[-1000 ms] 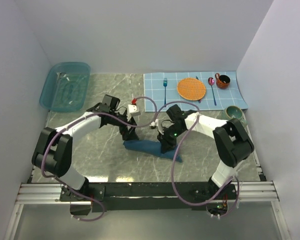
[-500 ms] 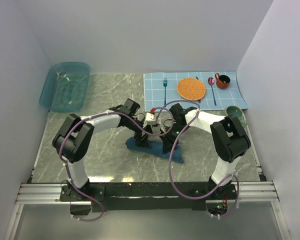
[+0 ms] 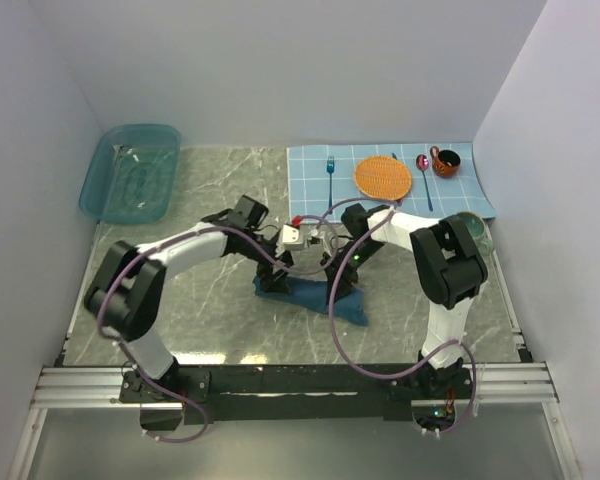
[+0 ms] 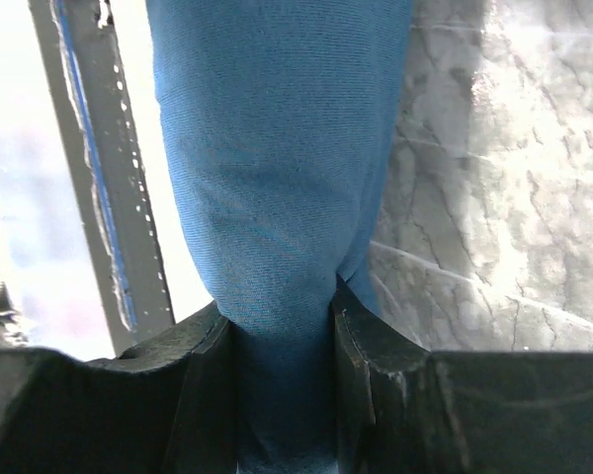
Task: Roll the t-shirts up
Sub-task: Roll the T-shirt to the center of the board, then pick up the T-shirt from the center of the board.
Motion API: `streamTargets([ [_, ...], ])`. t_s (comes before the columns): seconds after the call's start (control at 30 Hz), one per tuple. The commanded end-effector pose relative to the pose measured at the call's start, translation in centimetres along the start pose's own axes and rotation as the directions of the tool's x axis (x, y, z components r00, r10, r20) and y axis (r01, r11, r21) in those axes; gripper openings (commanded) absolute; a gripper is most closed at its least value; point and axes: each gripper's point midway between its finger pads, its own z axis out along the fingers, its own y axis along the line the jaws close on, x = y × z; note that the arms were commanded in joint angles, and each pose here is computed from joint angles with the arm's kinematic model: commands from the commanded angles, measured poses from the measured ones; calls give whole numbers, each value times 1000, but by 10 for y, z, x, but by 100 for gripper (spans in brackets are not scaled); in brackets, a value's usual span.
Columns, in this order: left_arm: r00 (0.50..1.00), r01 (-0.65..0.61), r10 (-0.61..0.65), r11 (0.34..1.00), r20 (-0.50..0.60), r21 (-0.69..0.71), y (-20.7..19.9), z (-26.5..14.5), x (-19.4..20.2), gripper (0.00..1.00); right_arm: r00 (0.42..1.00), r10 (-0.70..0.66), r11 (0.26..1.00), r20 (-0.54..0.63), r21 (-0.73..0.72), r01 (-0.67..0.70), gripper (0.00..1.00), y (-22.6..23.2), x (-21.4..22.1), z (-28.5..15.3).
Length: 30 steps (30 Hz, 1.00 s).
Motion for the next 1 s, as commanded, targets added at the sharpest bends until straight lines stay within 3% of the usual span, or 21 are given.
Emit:
streamTargets([
  [0.0, 985, -166, 168, 984, 26, -67, -8, -22, -22, 99, 997, 73, 997, -39, 24, -72, 20, -15, 9, -2],
  [0.17, 993, -120, 120, 990, 3, 69, -11, 5, -18, 99, 997, 80, 996, -20, 26, -80, 20, -17, 8, -5],
  [0.43, 961, -277, 277, 961, 3, -1, -13, 29, -31, 99, 987, 152, 988, -45, -1, -152, 20, -22, 11, -1],
  [0.7, 958, -272, 280, 955, -63, 118, -28, 57, -14, 99, 987, 158, 987, -37, -12, -159, 20, -22, 11, -3],
  [0.97, 943, -303, 307, 952, -130, 53, -8, 76, 2, 99, 991, 136, 991, -10, 15, -136, 20, -21, 10, -6],
])
